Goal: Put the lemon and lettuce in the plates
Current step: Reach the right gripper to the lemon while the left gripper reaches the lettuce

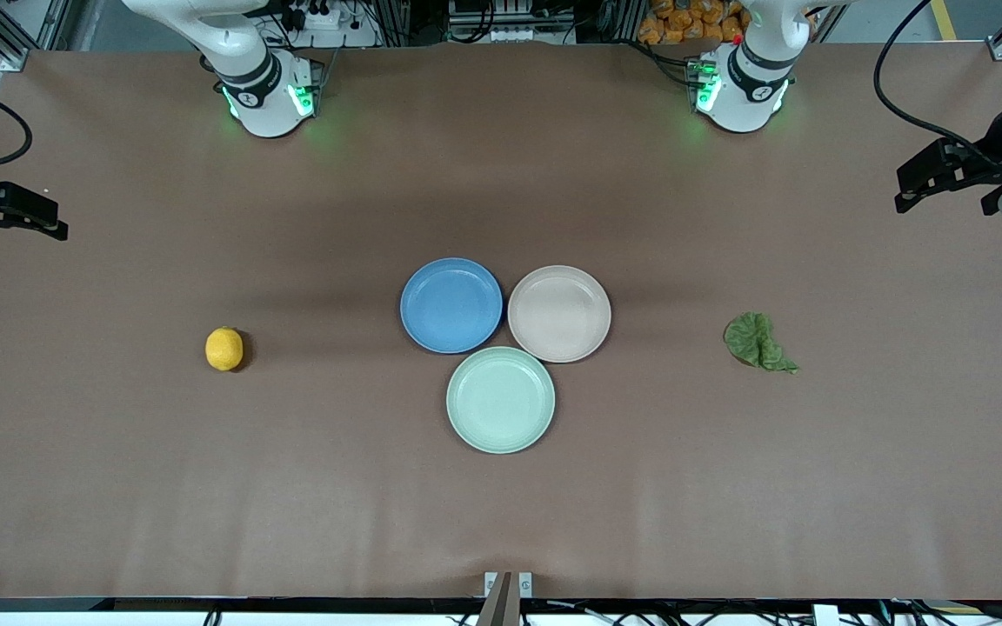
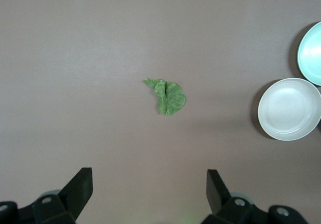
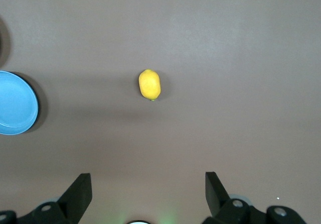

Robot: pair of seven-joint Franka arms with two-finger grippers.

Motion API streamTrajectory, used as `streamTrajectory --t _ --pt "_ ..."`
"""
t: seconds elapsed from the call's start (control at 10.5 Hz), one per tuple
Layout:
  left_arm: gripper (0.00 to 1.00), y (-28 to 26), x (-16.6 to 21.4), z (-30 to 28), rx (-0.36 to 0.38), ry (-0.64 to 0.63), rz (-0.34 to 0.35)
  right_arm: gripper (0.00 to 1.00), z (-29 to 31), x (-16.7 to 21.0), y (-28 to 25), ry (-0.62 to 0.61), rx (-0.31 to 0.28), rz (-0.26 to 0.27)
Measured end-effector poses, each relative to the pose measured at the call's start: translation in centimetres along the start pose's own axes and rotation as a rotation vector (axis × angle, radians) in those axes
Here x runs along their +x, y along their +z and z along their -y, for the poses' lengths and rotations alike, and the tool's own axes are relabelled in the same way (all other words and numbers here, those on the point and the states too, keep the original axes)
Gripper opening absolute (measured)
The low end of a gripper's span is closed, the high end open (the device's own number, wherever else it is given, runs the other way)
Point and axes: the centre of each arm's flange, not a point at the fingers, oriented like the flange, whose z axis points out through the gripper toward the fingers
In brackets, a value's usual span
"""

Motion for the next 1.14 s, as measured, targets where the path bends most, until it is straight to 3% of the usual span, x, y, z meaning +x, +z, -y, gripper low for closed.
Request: streamTrajectory --t 0.29,0.57,0.86,1.14 --pt "1.00 1.1 0.2 0.3 -0.005 0.024 0.034 1.00 0.0 0.0 0.0 0.000 0.000 0.000" --pt "1.00 5.7 1.8 0.9 -0.027 0.019 0.119 1.00 0.0 0.0 0.1 0.000 0.001 0.003" --pt "1.00 14.2 4.2 2.0 -0.038 0.003 0.134 1.00 0.2 0.7 2.2 -0.006 0.006 0.051" --pt "1.00 24.4 4.4 1.9 -0.048 0.001 0.172 1.00 0.0 2.4 8.0 -0.003 0.011 0.121"
